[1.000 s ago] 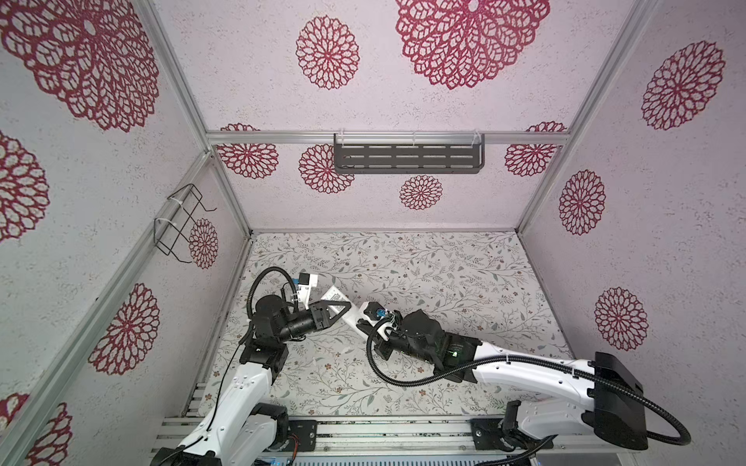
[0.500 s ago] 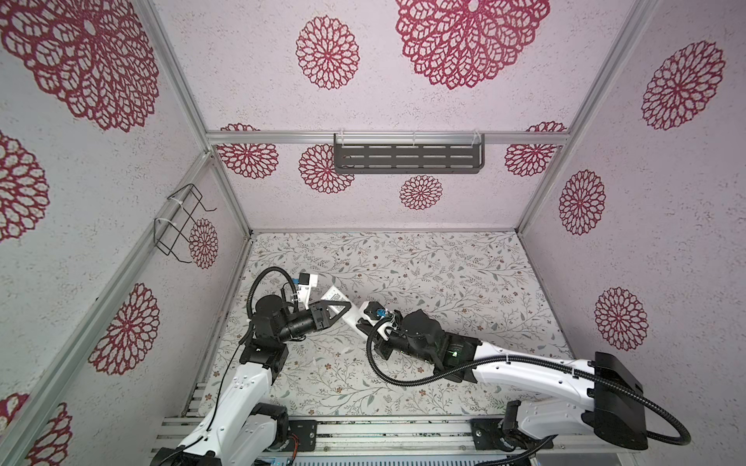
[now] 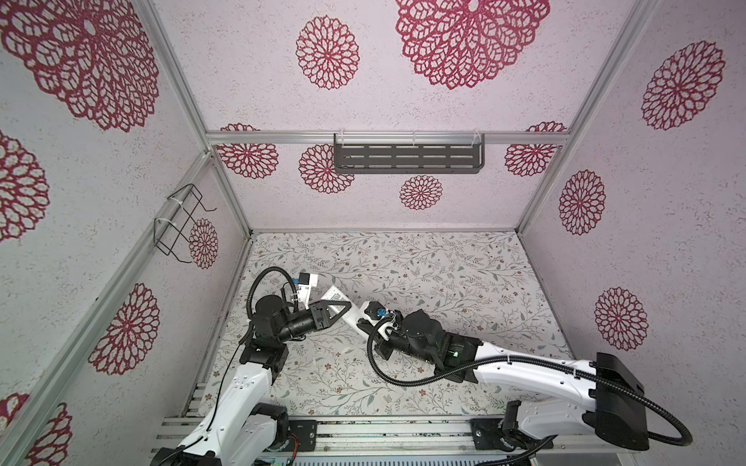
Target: Load the batteries into the remote control
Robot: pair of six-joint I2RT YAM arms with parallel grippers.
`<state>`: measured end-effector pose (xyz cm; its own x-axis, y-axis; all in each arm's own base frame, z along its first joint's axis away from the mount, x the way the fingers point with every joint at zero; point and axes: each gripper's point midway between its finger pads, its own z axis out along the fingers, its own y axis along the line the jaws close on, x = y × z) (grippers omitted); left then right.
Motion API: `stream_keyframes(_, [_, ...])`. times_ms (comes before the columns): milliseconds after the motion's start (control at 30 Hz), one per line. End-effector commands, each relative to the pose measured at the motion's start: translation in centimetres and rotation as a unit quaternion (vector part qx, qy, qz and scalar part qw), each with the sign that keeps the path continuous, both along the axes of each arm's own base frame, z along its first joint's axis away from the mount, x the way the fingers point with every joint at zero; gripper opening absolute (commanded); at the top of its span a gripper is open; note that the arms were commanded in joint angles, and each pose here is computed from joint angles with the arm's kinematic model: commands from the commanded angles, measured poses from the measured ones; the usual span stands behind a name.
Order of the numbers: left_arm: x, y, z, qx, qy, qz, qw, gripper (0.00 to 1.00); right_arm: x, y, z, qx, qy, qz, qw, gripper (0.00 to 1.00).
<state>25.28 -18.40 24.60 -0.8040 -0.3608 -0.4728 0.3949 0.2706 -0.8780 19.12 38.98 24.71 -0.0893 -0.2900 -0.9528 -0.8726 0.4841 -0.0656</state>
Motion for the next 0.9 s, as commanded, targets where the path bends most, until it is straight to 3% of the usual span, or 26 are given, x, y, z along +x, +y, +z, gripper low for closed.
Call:
stream_keyframes(0, [-1.6,-0.9,3.3,-0.022,-0.048,-0.046,0.998,0.0,0.9,-1.7,-2.9,-0.056,0.007,-0.032,0.998,0.04])
stream_keyframes(500, [-1.7,-0.8,3.5,-0.023,-0.053,-0.046,0.997,0.0,0.8,-3.5,-8.7,-0.15,0.041,-0.048,0.987,0.0])
stream_keyframes(867, [-1.8,-0.9,3.7,-0.024,-0.057,-0.048,0.997,0.0,0.6,-5.1,-13.7,-0.238,0.086,-0.059,0.966,0.0])
